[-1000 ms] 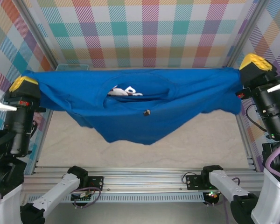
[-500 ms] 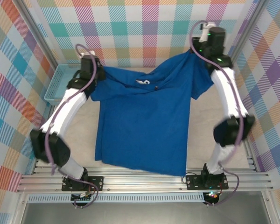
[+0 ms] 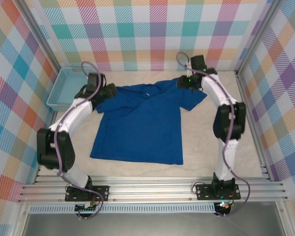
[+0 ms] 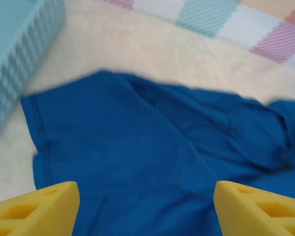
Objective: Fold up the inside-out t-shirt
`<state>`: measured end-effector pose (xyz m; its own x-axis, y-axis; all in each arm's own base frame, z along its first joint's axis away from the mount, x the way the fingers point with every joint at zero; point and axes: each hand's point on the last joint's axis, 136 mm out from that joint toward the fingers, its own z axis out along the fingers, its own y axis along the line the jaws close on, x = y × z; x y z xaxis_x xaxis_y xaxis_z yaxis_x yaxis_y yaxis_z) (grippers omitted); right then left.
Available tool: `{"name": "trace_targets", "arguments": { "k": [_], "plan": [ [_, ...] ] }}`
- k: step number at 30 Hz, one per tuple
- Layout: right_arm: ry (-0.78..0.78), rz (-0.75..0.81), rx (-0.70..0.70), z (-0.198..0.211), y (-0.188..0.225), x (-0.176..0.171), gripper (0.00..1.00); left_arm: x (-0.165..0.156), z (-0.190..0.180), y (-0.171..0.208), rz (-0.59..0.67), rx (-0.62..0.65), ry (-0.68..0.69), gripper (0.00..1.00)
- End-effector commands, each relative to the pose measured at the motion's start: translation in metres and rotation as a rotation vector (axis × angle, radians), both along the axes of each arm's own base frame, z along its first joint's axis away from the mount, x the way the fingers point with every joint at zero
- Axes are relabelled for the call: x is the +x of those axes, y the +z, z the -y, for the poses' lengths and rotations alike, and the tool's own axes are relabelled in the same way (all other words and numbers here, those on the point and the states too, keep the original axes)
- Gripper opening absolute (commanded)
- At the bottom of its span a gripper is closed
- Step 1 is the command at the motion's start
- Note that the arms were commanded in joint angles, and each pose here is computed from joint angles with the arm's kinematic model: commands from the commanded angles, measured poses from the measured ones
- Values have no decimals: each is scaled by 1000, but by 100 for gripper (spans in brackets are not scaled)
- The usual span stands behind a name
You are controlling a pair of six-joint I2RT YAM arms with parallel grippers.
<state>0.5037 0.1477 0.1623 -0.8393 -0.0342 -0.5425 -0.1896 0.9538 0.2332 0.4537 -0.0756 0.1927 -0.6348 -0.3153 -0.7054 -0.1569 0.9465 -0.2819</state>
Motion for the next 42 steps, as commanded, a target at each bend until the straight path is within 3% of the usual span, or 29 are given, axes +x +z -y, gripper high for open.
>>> {"name": "trace_targets", "arguments": {
  "k": [1,5,11,15,20,25,32,36,42],
  "plan": [
    [87,9,181,-47,11,-47,56,-32,29,-42,-86,-169,-66,72],
    [113,-119,100,-59,-34,-107,57,-34,23,-71,-152,-105,-65,73],
    [120,-346,186,-76,-87,-171,53,13,35,-87,-154,-43,-129,73],
    [96,-435,162,-82,-113,-193,50,42,40,-108,-230,35,-169,73],
    [-13,-537,34,-56,-142,-207,48,67,44,-133,-302,86,-195,71],
    [-81,-610,-53,-36,-160,-216,41,86,51,-153,-340,89,-216,57],
    [-176,-601,-253,14,-157,-219,25,105,52,-161,-357,111,-219,18],
    [-197,-603,-353,35,-157,-219,19,117,50,-150,-338,109,-216,1],
    [-209,-608,-422,52,-156,-220,16,139,34,-131,-295,135,-180,0]
  ]
}}
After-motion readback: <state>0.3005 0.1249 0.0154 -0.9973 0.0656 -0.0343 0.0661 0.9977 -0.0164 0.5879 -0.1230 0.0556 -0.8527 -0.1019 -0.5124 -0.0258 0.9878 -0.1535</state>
